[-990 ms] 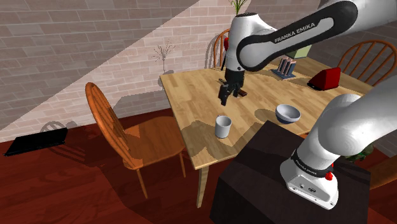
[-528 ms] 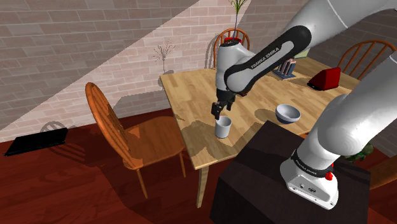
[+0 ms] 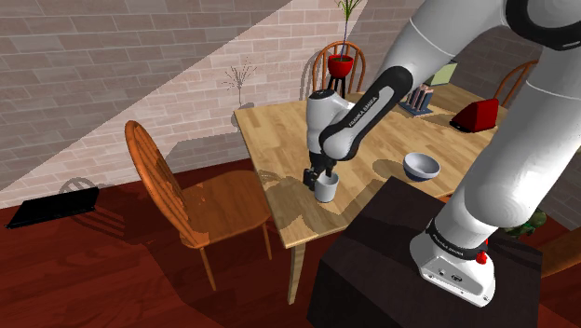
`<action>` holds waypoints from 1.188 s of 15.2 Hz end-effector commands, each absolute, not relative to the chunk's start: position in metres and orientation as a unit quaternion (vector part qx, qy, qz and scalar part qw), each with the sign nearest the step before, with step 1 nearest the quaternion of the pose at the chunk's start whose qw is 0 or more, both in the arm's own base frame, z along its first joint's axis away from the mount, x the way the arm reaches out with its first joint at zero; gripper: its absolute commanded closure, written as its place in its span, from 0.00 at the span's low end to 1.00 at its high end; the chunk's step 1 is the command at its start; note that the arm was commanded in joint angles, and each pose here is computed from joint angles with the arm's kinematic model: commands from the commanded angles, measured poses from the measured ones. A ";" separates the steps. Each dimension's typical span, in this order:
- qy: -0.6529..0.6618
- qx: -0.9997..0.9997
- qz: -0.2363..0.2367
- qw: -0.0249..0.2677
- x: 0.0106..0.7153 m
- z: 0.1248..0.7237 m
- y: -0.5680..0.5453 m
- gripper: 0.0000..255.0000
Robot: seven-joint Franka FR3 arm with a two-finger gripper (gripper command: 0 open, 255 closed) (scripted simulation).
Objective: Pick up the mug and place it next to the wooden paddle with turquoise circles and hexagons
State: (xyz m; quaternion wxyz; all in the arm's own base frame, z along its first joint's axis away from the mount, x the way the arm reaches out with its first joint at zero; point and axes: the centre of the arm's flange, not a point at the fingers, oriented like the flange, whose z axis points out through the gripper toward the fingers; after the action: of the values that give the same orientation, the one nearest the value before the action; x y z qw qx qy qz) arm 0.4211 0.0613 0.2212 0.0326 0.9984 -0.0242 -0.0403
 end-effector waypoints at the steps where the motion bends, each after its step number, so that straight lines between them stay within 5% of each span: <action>1: -0.024 0.998 -0.040 0.033 0.421 0.210 0.059 0.00; 12: -0.024 0.998 -0.040 0.033 0.419 0.191 0.058 0.00; 13: -0.024 0.998 -0.040 0.033 0.419 0.191 0.058 1.00; 18: -0.024 0.998 -0.040 0.033 0.419 0.191 0.058 1.00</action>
State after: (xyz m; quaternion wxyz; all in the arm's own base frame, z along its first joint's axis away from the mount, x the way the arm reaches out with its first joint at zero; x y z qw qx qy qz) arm 0.4193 0.0581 0.1908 0.0327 0.9984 -0.0242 -0.0404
